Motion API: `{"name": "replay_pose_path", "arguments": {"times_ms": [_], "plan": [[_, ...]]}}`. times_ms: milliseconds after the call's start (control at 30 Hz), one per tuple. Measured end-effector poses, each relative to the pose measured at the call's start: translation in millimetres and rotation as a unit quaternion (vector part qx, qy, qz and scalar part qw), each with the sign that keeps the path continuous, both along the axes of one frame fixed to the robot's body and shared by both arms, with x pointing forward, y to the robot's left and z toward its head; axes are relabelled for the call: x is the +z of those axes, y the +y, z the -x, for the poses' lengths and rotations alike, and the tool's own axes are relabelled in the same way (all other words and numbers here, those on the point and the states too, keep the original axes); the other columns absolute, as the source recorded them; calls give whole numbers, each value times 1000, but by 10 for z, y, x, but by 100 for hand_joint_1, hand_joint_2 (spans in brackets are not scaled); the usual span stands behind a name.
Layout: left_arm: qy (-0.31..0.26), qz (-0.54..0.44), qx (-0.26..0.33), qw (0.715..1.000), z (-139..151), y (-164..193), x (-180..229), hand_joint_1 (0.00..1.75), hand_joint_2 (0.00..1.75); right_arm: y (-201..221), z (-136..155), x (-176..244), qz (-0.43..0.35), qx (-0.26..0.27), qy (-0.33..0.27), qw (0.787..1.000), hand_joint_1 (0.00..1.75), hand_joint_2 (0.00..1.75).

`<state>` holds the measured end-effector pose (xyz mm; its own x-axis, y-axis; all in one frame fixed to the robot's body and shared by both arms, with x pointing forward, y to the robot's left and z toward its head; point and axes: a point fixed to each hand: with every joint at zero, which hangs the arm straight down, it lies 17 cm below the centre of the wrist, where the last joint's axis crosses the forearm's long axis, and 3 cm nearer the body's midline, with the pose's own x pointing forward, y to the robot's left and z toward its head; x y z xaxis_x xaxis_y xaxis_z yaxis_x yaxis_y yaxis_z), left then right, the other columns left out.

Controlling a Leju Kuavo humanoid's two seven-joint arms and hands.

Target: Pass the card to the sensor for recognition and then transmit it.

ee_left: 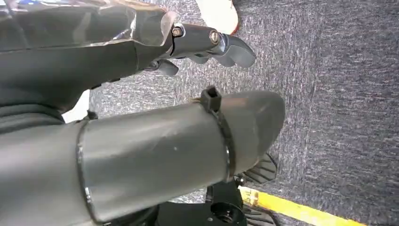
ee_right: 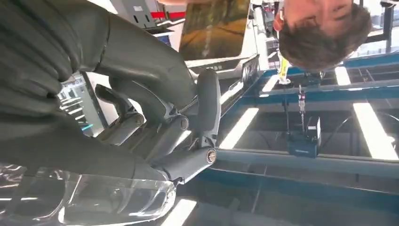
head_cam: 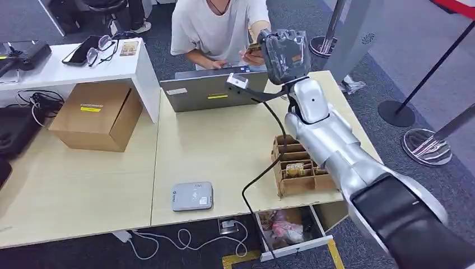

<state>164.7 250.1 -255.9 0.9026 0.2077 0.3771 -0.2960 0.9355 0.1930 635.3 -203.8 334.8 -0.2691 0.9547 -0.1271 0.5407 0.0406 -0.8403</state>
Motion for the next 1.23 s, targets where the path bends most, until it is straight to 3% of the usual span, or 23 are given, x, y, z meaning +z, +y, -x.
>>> {"name": "replay_pose_path", "arguments": {"times_ms": [33,67,100,133,333,367,567,933,1233], "plan": [[1,1,2,1000,-2,3,0,0,0,3,-3,-9,0,-1,2,1000,175,175],[3,1,4,1000,0,6,-2,0,0,7,-6,-17,0,-2,3,1000,26,175],[4,1,7,1000,2,10,-3,0,0,16,-7,-22,0,-2,4,1000,7,175],[4,1,8,1000,5,12,-3,0,0,24,-10,-27,0,-2,5,1000,0,175],[5,2,12,1000,9,22,-5,0,0,48,-16,-33,-3,-6,7,1000,0,175],[5,2,12,1000,10,22,-5,0,0,55,-11,-29,-5,-2,7,1000,0,0],[4,2,19,1000,13,32,-6,0,0,121,33,-2,-42,30,12,999,0,0],[-2,4,52,999,17,67,0,0,0,116,211,-158,-156,85,80,981,0,0],[-9,6,65,998,24,76,1,0,0,130,760,-429,-256,155,113,947,0,0]]}}
